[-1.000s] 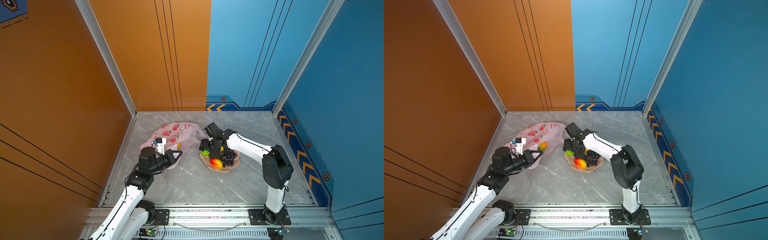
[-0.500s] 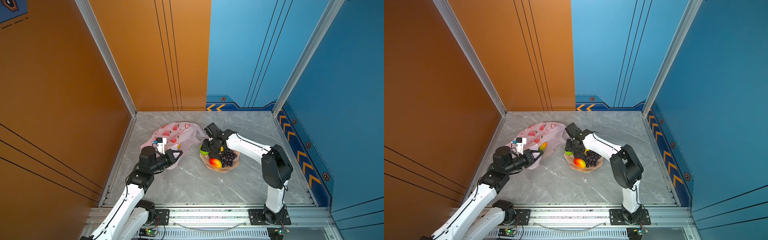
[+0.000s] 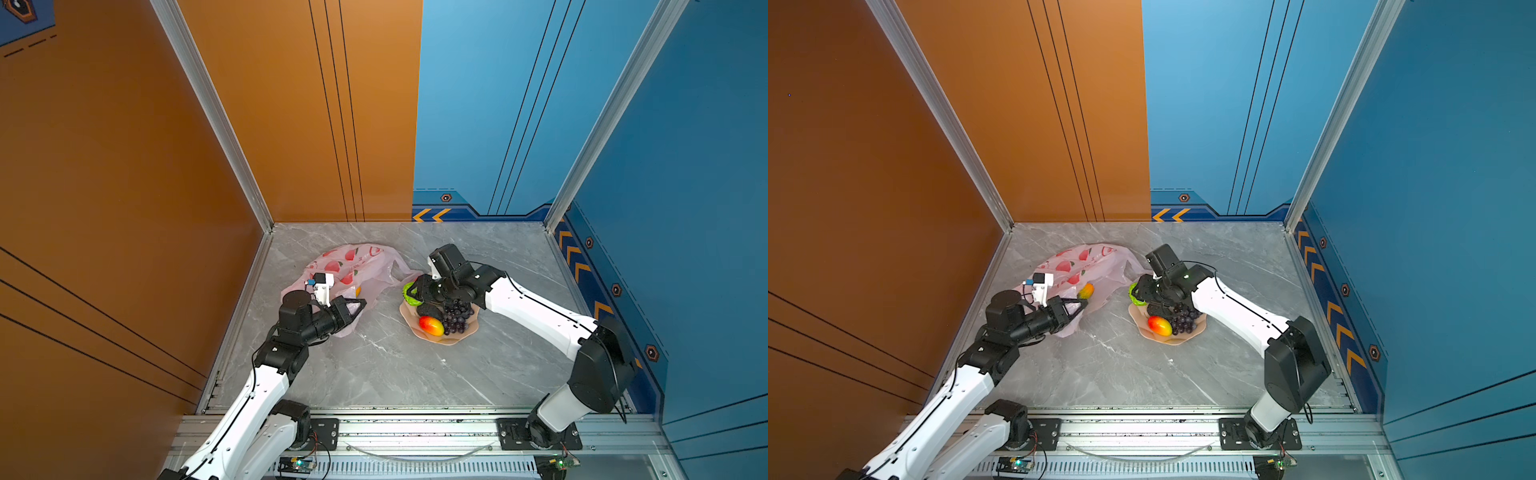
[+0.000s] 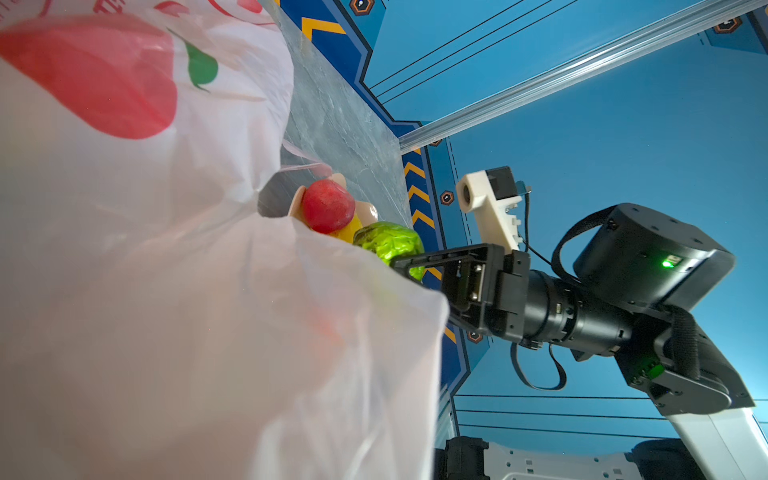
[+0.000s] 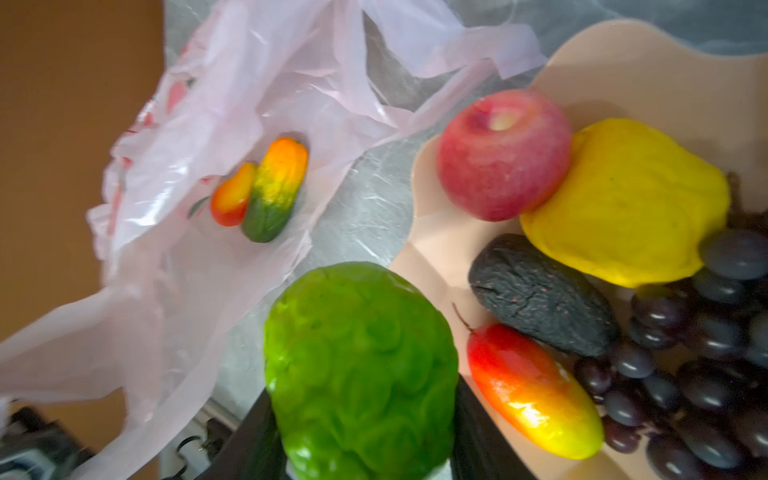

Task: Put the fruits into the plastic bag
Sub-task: 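Lower the right gripper and close it on the green custard apple, then carry the custard apple into the bag mouth held by the left gripper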

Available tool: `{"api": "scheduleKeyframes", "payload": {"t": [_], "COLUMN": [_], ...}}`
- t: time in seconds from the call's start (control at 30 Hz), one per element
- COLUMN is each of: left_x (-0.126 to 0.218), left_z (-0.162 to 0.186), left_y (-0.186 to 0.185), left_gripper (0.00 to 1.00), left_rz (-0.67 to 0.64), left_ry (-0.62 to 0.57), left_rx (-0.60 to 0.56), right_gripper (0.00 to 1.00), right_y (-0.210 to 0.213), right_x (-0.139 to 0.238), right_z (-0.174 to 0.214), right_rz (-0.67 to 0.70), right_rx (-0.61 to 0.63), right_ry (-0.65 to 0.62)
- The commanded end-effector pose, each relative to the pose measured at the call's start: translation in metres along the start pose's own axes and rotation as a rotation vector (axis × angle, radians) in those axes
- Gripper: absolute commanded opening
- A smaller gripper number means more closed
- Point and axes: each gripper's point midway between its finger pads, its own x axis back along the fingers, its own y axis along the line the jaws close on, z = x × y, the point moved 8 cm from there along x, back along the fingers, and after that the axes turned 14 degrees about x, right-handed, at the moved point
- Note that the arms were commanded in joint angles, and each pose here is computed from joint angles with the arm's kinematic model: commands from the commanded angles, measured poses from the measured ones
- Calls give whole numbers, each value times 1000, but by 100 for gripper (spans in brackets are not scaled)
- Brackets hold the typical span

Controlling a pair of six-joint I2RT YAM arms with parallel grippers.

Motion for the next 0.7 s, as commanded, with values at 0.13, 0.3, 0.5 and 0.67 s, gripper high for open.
{"api": "scheduleKeyframes", "payload": {"t": [0.13,0.3,0.5,0.67], "left_x": [6,6,3,-2], "left_z": [-5,-6,-6,-6], "left_y": [-21,-24,-21,-16], "left_gripper": [0,0,0,0], "left_rz": [68,76,73,69], "left_ry": [-14,-16,-13,-8], "left_rx": [-36,-38,-37,-28], "right_gripper": [46,45,44,44], "right_y": [28,45,64,75], "right_x": [-22,-54,-97,-128], "right_z": [-20,-35,-39,-40], "right_rz": [-211,-328,-399,-440], "right_rx": [-35,-85,-113,-128], "right_ry": [24,38,85,111]}}
